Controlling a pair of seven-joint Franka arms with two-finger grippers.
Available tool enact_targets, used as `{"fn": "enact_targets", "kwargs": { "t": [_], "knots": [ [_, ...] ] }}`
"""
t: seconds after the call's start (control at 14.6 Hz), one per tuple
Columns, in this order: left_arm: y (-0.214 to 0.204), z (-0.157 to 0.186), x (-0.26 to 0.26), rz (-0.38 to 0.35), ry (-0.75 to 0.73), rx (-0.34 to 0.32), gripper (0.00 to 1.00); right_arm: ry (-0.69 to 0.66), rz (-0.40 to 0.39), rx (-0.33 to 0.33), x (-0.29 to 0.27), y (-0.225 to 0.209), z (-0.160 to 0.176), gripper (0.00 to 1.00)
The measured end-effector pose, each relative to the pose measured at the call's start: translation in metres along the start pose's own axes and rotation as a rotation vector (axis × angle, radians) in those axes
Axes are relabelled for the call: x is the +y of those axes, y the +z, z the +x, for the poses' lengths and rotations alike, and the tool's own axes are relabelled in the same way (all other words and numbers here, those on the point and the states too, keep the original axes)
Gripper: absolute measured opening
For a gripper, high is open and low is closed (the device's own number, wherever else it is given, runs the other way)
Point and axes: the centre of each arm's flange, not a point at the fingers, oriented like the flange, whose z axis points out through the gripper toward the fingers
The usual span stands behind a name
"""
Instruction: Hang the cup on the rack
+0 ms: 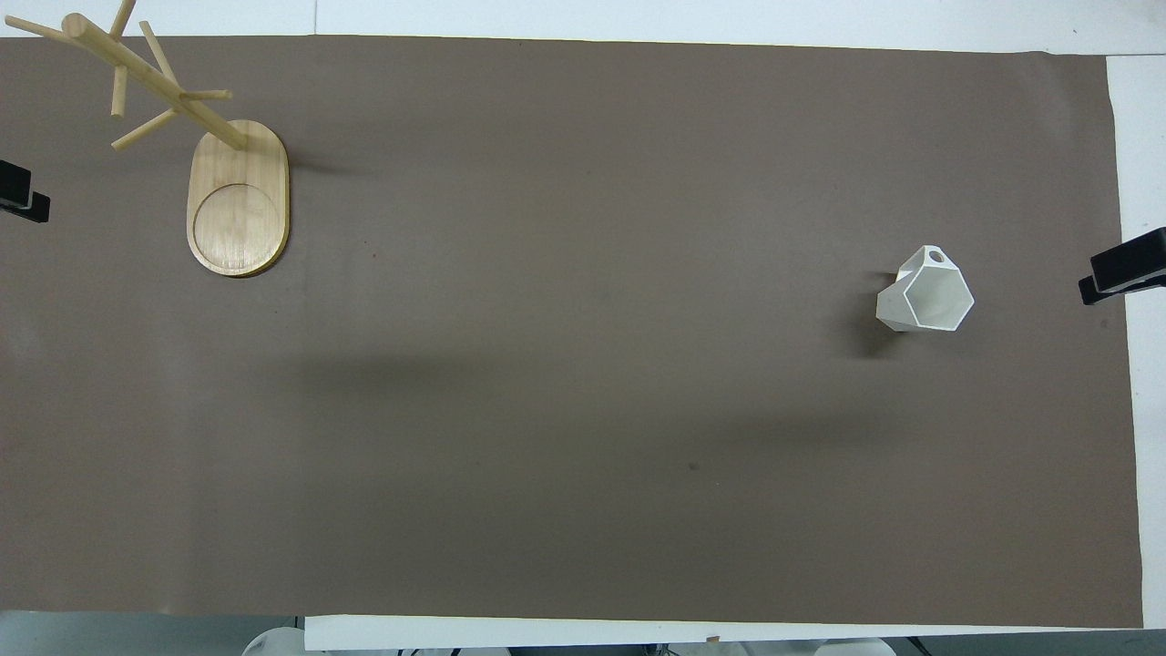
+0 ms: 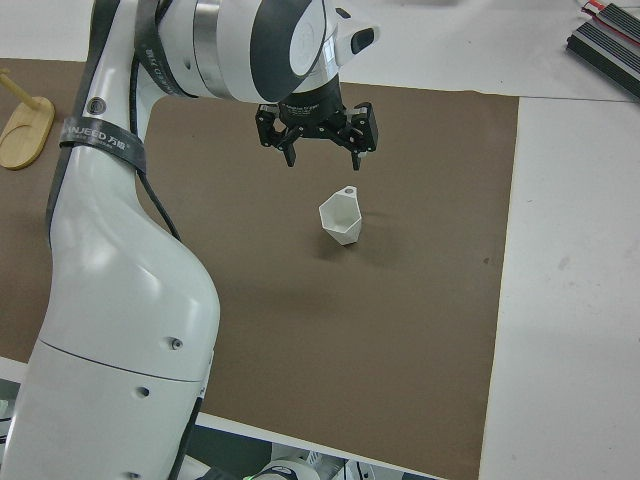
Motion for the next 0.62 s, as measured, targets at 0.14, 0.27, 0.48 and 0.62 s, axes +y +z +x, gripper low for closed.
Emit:
{"fn": "enact_targets", "kwargs": {
  "t": [0.14, 0.27, 0.48, 0.62],
  "knots": [
    [0.0, 0.0, 0.0, 0.0, 0.0, 0.0, 1.0, 0.0, 0.0, 0.001, 0.0, 0.0, 0.0, 1.0],
    [0.0, 0.0, 0.0, 0.0, 0.0, 0.0, 1.0, 0.003, 0.0, 0.0, 0.001, 0.0, 0.0, 1.0],
    [0.0, 0.0, 0.0, 0.0, 0.0, 0.0, 1.0, 0.013, 0.002, -0.001, 0.009, 0.001, -0.001, 1.0],
    [0.0, 0.0, 0.0, 0.0, 0.0, 0.0, 1.0, -0.044, 0.003, 0.005, 0.015, 0.0, -0.002, 1.0]
  ]
}}
